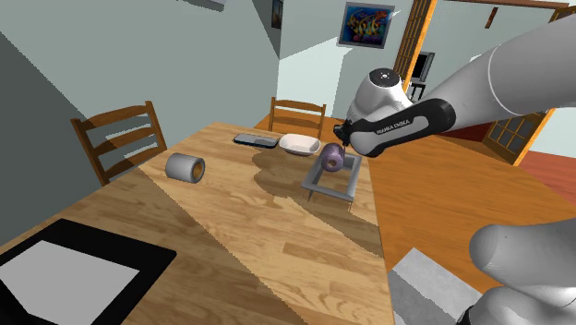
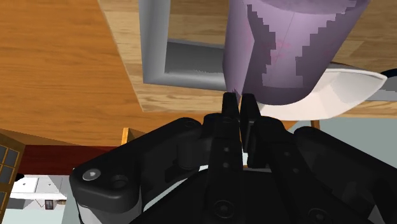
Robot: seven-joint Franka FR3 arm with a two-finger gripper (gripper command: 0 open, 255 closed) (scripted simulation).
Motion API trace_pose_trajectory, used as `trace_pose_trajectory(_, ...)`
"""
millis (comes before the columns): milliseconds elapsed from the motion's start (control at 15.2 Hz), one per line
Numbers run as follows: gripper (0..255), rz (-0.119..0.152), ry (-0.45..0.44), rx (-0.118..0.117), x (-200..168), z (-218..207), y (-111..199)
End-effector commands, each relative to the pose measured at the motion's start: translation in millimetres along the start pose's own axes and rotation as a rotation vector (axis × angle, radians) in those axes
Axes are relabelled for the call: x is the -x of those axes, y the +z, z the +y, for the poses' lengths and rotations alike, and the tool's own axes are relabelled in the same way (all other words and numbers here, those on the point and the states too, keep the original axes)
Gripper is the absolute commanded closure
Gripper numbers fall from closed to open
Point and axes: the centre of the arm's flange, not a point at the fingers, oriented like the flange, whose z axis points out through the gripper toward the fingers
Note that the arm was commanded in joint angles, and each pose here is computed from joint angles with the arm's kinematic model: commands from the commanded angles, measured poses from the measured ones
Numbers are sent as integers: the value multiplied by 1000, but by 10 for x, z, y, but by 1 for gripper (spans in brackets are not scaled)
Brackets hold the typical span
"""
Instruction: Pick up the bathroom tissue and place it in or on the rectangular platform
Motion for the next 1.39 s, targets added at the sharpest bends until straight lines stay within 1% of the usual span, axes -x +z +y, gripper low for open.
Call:
trace_pose_trajectory(0,255,-6,-4,1,34,-8,16)
trace_pose_trajectory(198,255,-6,-4,1,34,-8,16)
trace_pose_trajectory(264,0,-6,-4,1,33,-9,15)
trace_pose_trajectory(594,0,-6,-4,1,34,-8,16)
trace_pose_trajectory(858,0,-6,-4,1,31,-8,-484)
trace_pose_trajectory(1320,0,-6,-4,1,31,-8,-484)
